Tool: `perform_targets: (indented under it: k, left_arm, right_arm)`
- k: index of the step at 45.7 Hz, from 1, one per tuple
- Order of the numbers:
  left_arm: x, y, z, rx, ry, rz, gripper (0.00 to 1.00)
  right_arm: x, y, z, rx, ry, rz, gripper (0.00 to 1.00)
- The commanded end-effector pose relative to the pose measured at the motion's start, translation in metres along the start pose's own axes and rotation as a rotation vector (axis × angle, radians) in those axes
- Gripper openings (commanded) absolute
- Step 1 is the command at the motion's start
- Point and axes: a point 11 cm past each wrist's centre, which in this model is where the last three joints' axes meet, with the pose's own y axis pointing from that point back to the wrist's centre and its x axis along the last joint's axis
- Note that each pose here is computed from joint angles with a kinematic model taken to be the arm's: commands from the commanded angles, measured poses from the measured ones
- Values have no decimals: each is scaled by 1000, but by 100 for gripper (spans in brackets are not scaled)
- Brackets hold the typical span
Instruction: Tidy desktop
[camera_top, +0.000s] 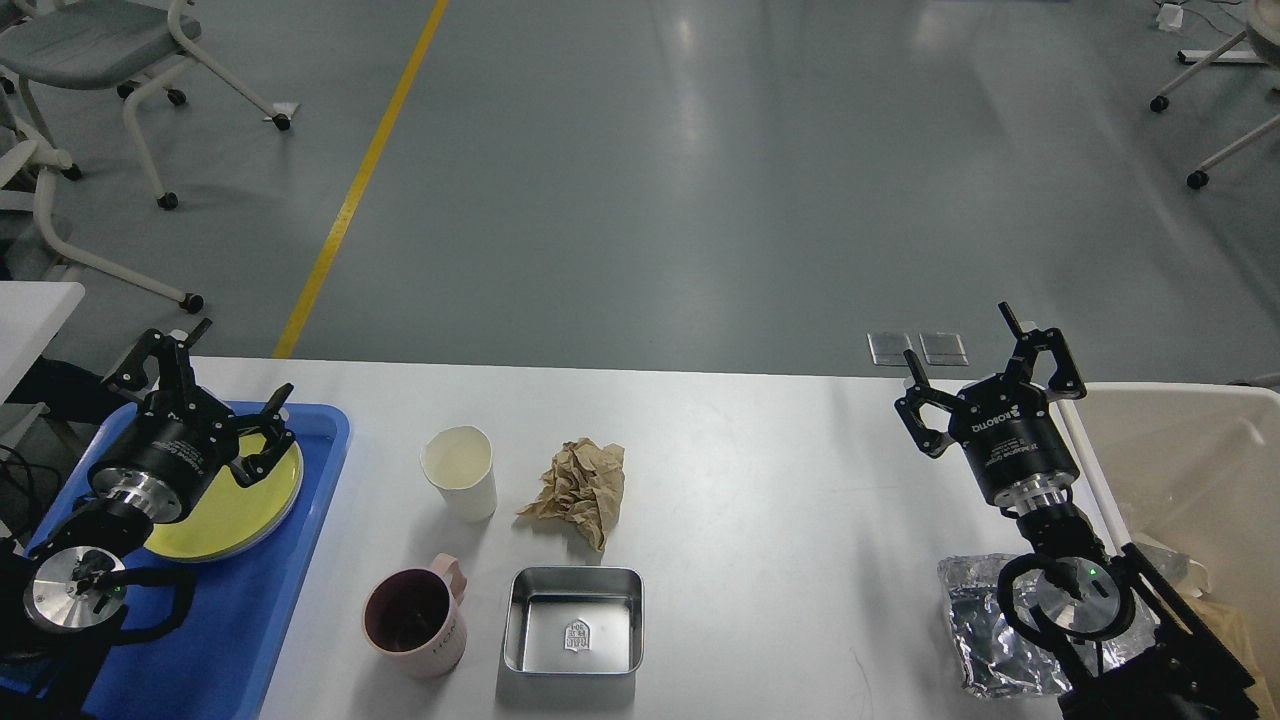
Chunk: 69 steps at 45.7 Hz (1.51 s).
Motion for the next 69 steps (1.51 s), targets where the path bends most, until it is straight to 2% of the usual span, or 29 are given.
perform_targets:
  k: [1,15,20,24,32,45,53,69]
  left_arm:
    - [0,1,10,79,-170,-7,97]
    - [-26,22,43,172,-472,-93,97]
    - [-13,36,48,294,-597,-51,97]
    - [-8,45,61,333,-662,-28,97]
    - [-6,68,75,367,-755,-56,97]
    - [-22,82,122,313,-898,-136,97]
    - [-38,94,127,370,-990,-177,97]
    - [-33,103,129,436,-1064,-185,97]
  right_arm:
    - [-1,-1,1,-1,-1,-3,100]
    - [-8,-2,5,-10,-6,-22,100]
    - [-15,-3,12,-33,-6,-45,100]
    - [-17,-4,13,-35,-6,-50,100]
    - [-19,-4,14,-37,-6,-54,100]
    - [-17,-3,13,-39,2,-51,100]
    - [-17,-4,11,-38,7,-52,100]
    - [-17,-4,11,-38,6,-52,100]
